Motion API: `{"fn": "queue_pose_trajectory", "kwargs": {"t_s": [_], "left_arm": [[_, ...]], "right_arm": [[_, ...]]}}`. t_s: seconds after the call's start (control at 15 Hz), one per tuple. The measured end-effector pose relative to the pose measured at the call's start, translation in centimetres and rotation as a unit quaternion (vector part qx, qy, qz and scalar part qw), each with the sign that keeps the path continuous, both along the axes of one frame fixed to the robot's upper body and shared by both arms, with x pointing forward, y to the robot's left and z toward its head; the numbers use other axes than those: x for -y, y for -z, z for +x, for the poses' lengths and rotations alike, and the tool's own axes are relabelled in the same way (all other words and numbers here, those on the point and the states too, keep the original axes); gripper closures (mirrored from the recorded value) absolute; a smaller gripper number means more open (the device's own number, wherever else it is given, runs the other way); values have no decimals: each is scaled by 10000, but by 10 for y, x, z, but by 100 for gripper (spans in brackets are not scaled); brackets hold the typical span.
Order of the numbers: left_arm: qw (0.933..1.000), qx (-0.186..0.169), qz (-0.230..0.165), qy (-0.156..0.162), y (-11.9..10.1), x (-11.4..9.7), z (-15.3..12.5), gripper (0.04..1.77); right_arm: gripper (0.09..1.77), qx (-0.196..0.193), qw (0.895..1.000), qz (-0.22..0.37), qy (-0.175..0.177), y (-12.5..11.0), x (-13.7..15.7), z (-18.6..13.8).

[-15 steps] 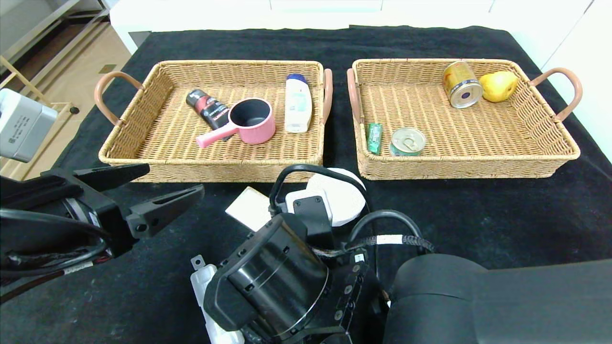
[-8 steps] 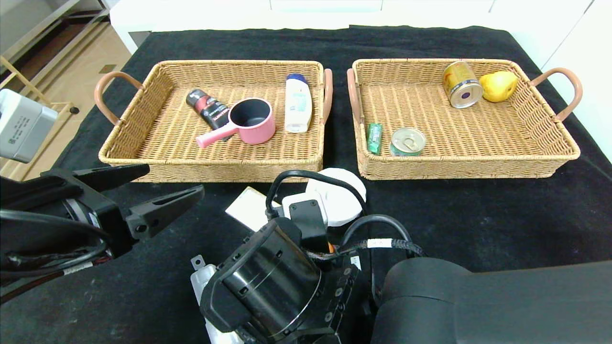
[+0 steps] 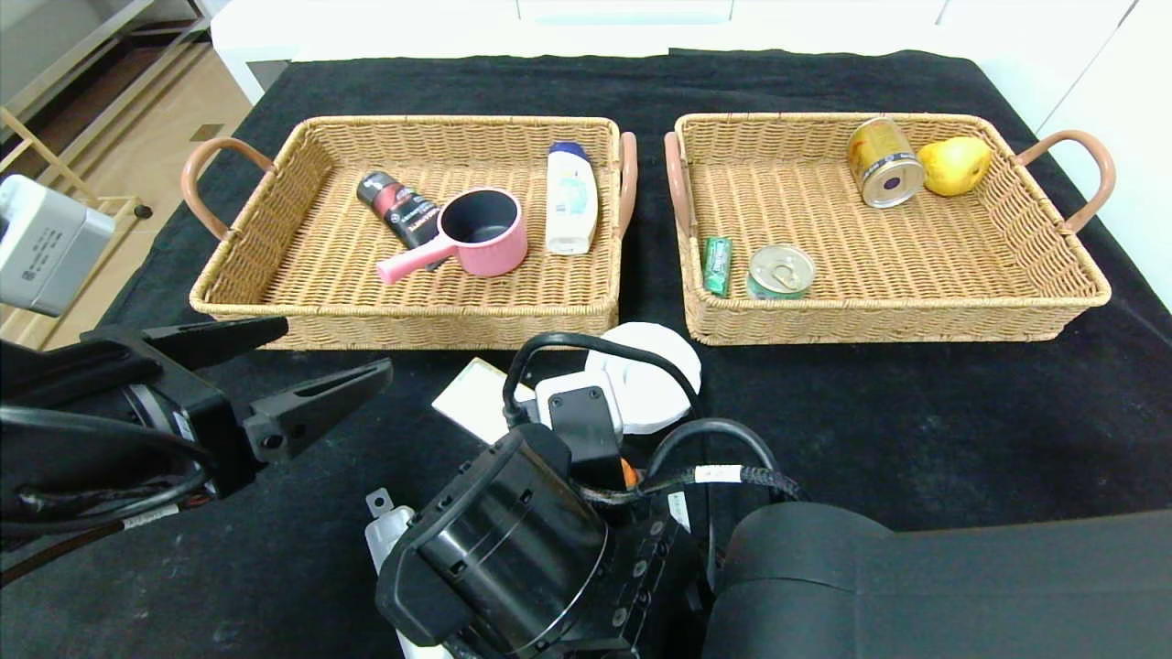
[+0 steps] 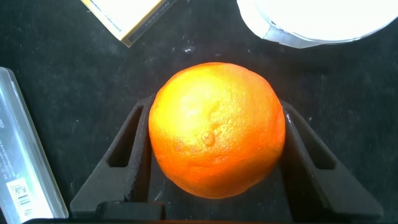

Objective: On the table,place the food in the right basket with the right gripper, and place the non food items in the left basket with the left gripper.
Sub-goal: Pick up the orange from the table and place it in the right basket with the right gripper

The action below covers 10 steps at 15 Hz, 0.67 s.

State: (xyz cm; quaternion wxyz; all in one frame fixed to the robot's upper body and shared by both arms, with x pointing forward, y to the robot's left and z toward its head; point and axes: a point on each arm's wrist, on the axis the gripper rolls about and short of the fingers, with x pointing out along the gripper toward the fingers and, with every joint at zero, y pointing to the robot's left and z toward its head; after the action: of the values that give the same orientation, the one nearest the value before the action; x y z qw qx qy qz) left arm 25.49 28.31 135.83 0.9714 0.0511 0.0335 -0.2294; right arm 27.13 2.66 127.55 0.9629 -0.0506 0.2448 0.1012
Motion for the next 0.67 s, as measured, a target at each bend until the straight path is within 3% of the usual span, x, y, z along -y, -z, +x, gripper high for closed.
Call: {"fn": "queue_pose_trajectory", "kwargs": {"t_s": [0.4,0.67], "left_arm": [[10000,-23,0,-4,1,0,1,9],[10000,-55,8,-8,2,1,3,9]], "right_arm": [[66,-14,10000,41,3,-1,1,-1],[66,38,9999,111,-60,-16,8,-9]]}}
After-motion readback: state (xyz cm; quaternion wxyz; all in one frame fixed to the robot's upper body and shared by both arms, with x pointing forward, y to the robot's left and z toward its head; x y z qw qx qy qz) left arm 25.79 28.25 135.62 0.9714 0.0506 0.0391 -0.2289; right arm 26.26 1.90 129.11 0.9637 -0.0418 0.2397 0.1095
